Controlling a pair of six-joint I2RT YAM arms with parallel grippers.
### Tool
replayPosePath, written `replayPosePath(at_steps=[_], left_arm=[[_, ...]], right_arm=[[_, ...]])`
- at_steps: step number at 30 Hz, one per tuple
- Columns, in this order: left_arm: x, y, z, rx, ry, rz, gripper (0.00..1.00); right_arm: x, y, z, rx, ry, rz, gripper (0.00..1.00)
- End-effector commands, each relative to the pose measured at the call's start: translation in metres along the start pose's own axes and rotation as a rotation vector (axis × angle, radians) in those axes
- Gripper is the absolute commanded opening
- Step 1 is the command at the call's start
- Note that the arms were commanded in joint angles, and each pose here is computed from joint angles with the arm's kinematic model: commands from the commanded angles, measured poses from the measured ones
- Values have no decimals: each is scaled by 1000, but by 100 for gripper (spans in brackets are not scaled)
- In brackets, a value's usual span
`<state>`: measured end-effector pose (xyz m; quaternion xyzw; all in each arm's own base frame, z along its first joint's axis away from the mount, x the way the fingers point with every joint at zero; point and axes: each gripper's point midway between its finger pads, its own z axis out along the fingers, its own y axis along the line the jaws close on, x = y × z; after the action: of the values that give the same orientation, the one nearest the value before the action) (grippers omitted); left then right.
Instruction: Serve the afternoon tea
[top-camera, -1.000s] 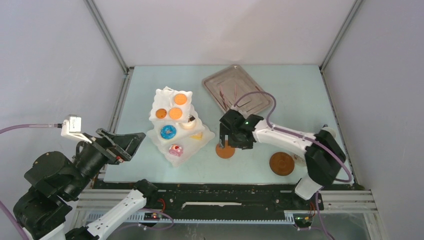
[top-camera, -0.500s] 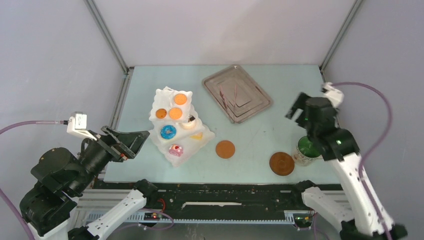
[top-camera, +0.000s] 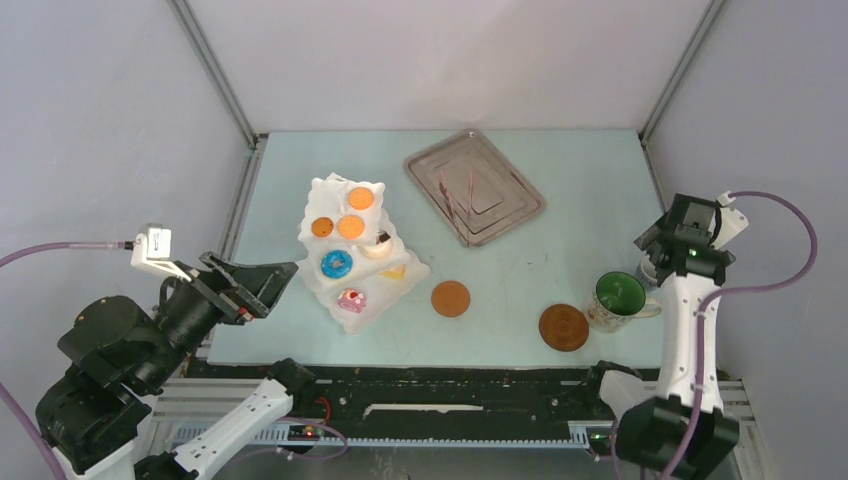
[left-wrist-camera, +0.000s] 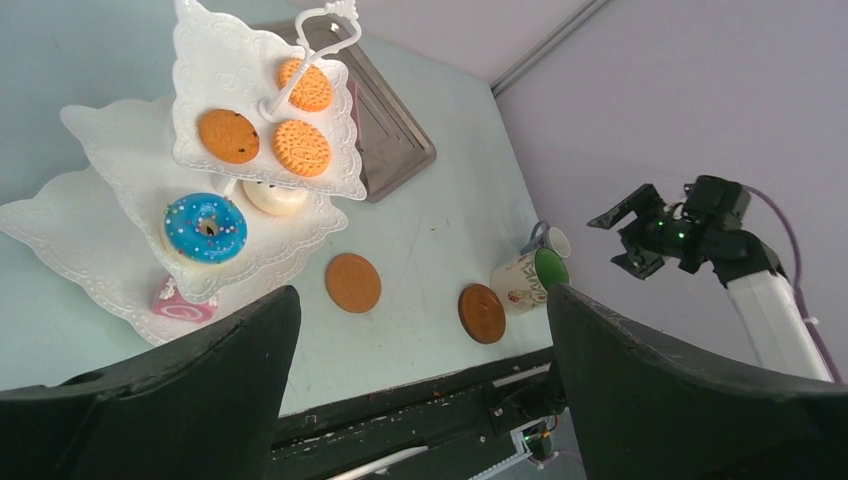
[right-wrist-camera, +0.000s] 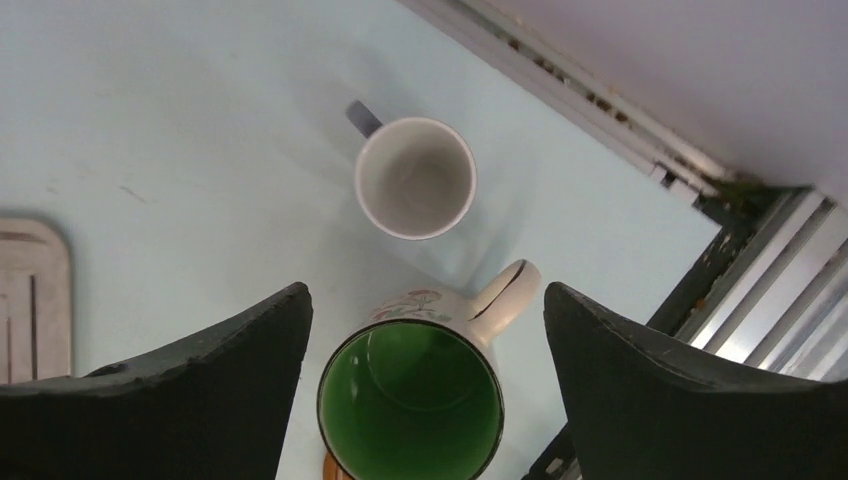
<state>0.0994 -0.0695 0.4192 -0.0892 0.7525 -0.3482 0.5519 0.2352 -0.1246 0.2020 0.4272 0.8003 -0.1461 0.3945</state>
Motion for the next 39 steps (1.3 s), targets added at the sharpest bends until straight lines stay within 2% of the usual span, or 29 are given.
replayPosePath(at_steps=[1,5,8,14,27,36,39], left_arm=[[-5,-2,-4,-1,-11,-11,100],[-5,0,-7,-8,-16,-13,100],[-6,1,-7,-11,-18,-13,100],[-5,-1,-5,-8,-12,-11,100],[-5,2,-10,-17,-16,-22,100],[-2,3,-9,-21,-6,-39,99],[-1,3,-8,-20,-4,-46,99]], right_arm=[[20,-4,24,24,132,91,87],[36,-19,46,55,236,160,82],[43,-18,57,41,280,152,78],[53,-24,70,87,312,135,78],[67,-31,98,135,364,169,67],[78,-28,111,130,413,183,50],[76,-28,111,139,414,185,39]])
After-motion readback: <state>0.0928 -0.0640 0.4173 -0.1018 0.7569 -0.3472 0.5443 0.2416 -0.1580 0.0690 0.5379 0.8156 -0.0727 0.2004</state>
